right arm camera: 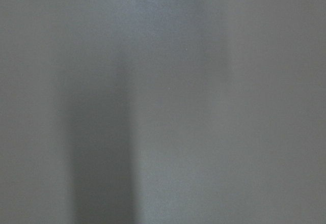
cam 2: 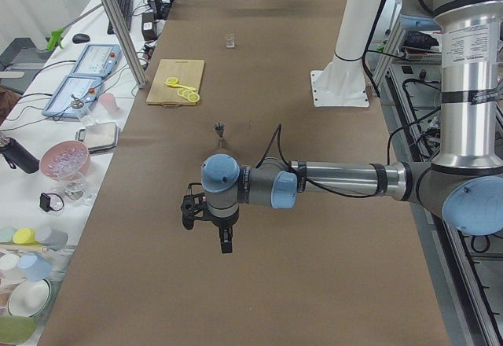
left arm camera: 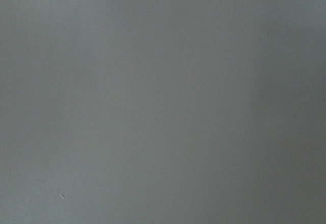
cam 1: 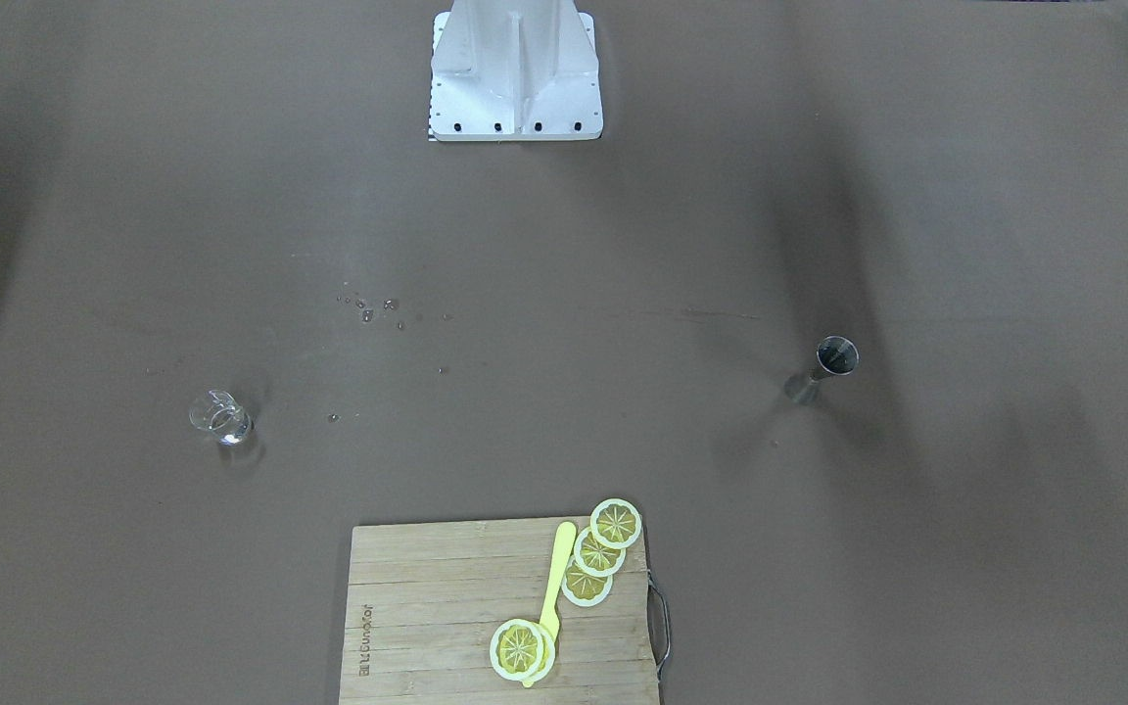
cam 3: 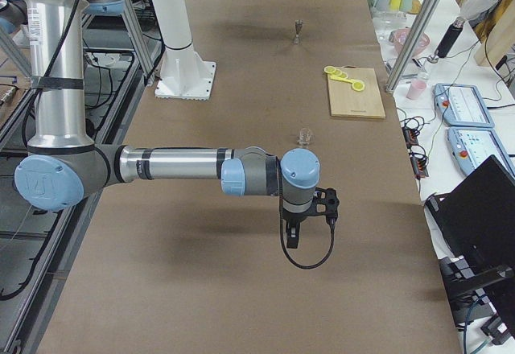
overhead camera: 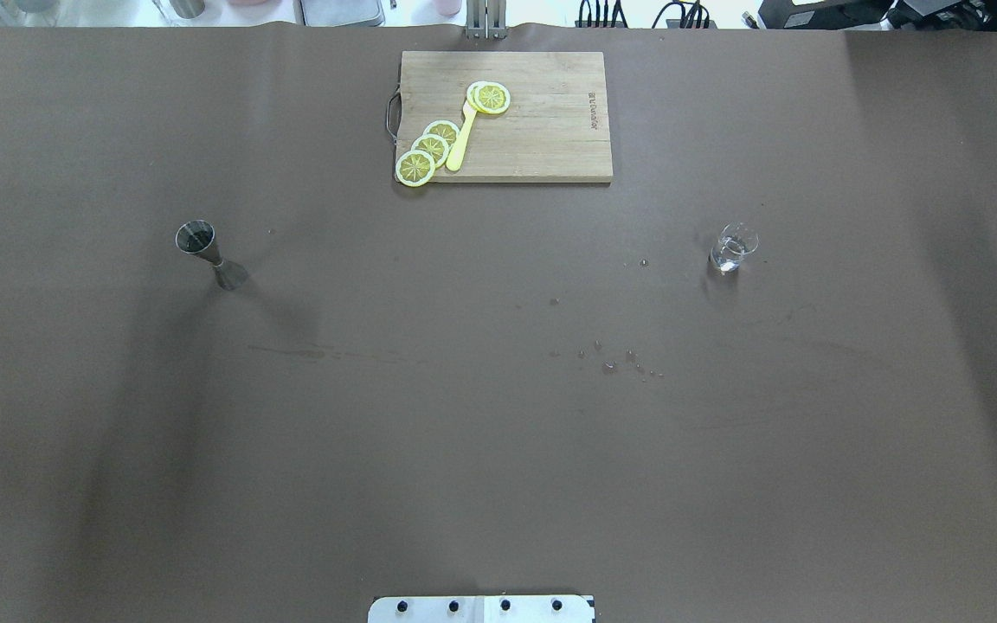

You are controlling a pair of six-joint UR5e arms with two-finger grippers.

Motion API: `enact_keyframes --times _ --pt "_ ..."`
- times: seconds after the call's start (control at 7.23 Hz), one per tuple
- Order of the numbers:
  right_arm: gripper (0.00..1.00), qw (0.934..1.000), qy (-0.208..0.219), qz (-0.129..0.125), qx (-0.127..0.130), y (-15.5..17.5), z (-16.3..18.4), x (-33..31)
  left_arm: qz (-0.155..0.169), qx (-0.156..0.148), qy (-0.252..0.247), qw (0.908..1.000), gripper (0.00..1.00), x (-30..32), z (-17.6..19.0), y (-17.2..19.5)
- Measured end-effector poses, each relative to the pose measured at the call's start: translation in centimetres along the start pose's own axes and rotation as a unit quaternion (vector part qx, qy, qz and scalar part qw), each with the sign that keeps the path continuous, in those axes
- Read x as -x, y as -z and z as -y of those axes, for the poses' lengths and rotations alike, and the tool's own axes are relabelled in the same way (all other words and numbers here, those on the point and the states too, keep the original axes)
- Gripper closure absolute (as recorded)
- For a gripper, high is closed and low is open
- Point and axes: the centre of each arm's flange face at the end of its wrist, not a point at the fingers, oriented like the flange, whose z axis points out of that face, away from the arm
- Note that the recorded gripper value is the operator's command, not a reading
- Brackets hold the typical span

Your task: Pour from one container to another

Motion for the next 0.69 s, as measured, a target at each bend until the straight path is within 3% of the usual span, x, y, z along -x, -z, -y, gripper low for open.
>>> enact_keyframes --times 0.69 --pt "0.00 0.9996 0.021 0.000 -0.020 -0.76 -0.10 -0.74 -0.001 -0.001 -0.001 1.0000 0.01 -0.12 0.07 0.10"
